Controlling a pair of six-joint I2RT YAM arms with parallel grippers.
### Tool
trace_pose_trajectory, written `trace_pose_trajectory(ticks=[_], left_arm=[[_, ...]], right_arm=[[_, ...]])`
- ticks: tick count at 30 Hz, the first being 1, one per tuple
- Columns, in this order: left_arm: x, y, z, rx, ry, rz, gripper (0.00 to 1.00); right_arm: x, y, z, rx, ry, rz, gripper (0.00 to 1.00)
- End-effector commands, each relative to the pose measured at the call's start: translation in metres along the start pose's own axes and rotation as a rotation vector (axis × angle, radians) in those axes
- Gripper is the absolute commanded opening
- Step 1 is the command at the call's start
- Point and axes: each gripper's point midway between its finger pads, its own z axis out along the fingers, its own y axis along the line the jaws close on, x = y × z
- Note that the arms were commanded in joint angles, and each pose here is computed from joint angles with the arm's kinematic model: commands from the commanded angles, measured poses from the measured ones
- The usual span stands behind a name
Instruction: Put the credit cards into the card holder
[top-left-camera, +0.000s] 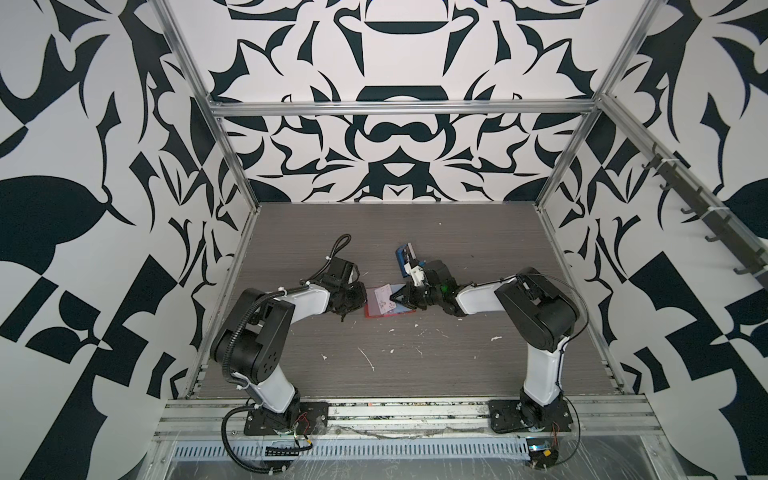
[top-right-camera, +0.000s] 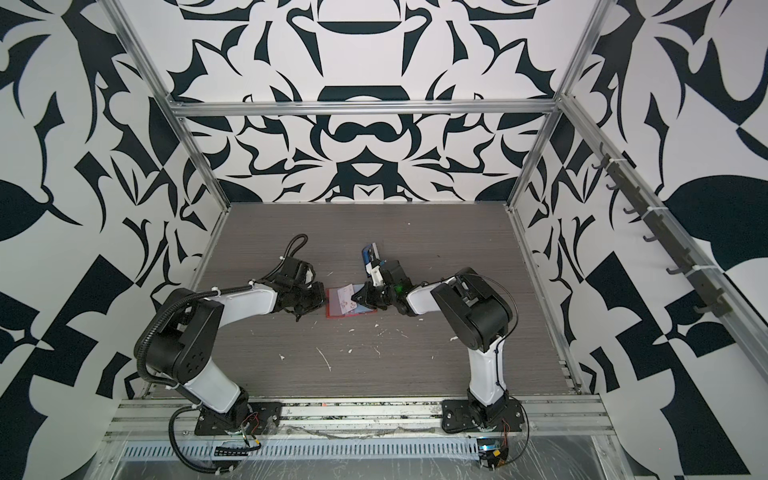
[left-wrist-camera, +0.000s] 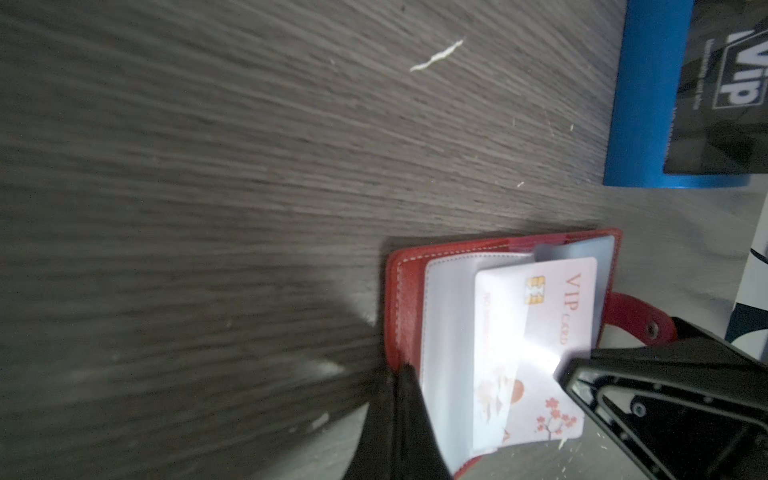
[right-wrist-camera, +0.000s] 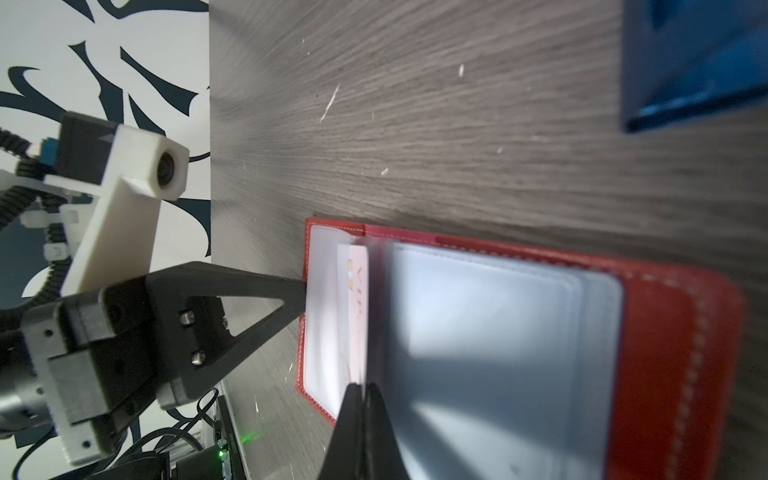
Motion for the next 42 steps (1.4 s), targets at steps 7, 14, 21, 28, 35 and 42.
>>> trace_pose_trajectory(ticks=[7, 14, 21, 28, 35, 42], left_arm=[[0.019, 0.013, 0.005, -0.04, 0.051, -0.012, 0.0], [0.019, 0.008, 0.004, -0.02, 0.063, 0.012, 0.0], [0.019, 0.006, 0.004, -0.017, 0.069, 0.027, 0.0], [0.018, 0.008, 0.004, -0.027, 0.067, 0.029, 0.0], [0.017, 0.007, 0.002, -0.028, 0.064, 0.034, 0.0], [0.017, 0.007, 0.003, -0.028, 0.067, 0.037, 0.0]], right_arm=[[0.015, -0.012, -0.005, 0.16, 0.041, -0.057, 0.26], [0.011, -0.014, -0.018, 0.356, 0.06, -0.182, 0.42], [-0.001, -0.006, -0.029, 0.484, 0.034, -0.287, 0.48], [-0.015, -0.004, -0.036, 0.621, 0.015, -0.36, 0.42], [-0.021, -0.011, -0.031, 0.734, 0.036, -0.398, 0.2], [-0.017, -0.018, -0.022, 0.793, 0.084, -0.417, 0.09]])
